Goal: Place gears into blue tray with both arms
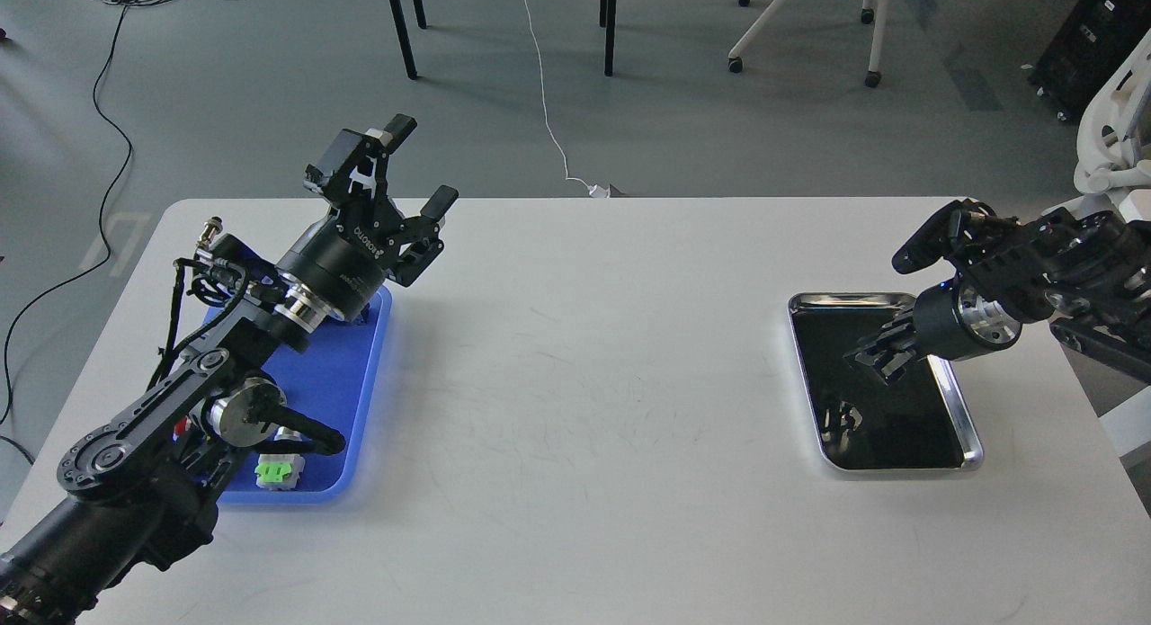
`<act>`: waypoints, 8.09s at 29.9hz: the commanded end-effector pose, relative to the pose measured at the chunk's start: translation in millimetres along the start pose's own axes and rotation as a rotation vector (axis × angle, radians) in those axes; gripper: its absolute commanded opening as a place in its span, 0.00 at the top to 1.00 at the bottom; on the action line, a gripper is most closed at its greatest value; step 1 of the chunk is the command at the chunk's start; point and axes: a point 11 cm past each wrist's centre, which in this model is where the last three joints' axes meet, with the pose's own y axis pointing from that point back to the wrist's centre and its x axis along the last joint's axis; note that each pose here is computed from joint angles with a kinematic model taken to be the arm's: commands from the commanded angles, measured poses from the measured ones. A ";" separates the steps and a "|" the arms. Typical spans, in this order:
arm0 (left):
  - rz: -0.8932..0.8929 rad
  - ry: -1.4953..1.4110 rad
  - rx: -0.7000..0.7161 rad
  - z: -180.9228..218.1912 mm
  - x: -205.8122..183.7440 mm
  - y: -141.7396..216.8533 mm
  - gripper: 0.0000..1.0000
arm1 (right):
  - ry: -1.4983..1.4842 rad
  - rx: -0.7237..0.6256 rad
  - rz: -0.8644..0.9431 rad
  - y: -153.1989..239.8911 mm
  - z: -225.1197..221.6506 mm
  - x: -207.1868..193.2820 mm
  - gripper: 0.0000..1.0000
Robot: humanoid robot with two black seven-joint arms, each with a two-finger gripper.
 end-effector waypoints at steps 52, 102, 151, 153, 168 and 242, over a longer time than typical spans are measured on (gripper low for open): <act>0.006 0.003 0.016 -5.9 0.8 5.4 0.02 | 0.023 0.378 0.037 -116.9 -178.6 106.6 0.03; -1.231 -1.552 0.319 -116.6 -121.9 -31.7 0.04 | -2.076 0.828 1.201 -5.7 44.0 -90.5 0.02; -1.224 -1.546 0.501 -157.7 -78.8 -3.0 0.85 | -2.088 0.807 1.210 -4.0 45.7 -100.6 0.02; -1.222 -1.547 0.499 -157.4 -78.8 -3.4 0.86 | -2.088 0.810 1.208 -4.5 44.9 -99.9 0.02; -1.014 -1.718 0.480 -60.0 -3.6 -15.1 0.85 | -2.096 0.822 1.196 -9.4 40.3 -97.6 0.02; 0.205 0.041 0.071 -38.3 45.5 51.9 0.02 | -2.020 0.905 1.151 -10.5 32.2 -57.5 0.01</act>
